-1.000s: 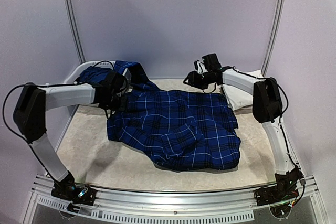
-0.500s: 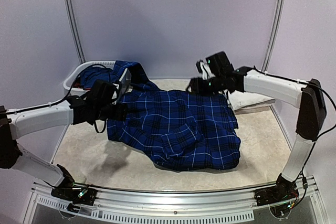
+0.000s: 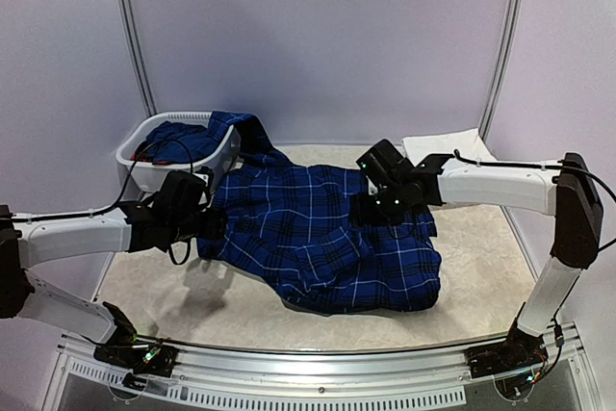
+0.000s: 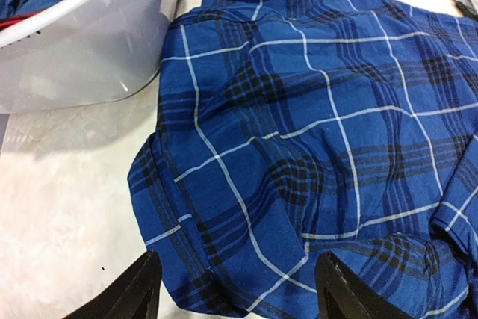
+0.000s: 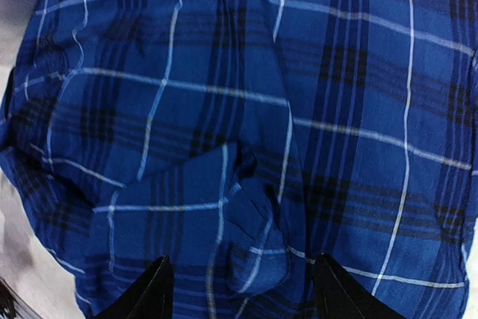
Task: Fold and stack the mixed laundry pile
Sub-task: Flatten out the crumpled shirt at the center of the board.
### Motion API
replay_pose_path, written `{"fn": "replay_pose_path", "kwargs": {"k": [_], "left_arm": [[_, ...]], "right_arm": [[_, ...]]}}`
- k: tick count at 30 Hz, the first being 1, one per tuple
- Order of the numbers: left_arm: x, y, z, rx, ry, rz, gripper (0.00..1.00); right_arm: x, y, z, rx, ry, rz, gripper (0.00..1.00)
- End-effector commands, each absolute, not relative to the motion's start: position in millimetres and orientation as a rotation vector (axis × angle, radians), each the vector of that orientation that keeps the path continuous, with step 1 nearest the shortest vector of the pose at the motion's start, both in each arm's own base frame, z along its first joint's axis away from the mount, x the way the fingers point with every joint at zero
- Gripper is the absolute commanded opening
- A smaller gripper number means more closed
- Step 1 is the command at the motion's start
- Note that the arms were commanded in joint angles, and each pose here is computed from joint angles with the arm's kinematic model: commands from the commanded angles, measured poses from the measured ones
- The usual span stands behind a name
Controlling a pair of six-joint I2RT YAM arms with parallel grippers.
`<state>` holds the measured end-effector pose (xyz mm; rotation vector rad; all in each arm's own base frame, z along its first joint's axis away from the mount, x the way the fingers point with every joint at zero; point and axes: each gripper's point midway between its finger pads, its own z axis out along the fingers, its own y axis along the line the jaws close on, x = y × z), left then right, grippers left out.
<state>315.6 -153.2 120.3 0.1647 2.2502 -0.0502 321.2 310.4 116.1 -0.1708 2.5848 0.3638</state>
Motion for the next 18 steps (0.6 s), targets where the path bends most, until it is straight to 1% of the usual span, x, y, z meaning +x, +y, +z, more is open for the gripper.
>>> {"fn": "replay_pose_path", "kwargs": {"k": [1,7,18], "left_arm": [[320,-141,121,0.072,2.226,-0.033,0.72],[322,-124,113,-0.007,2.243,-0.017,0.71],[331,-120,104,-0.038,2.258,-0.008,0.7]], "right_arm": [[329,314,121,-0.106,2.578,0.251,0.63],[333,318,109,-0.092,2.592,0.199,0.63],[335,327,87,-0.113,2.626,0.201,0.6]]}}
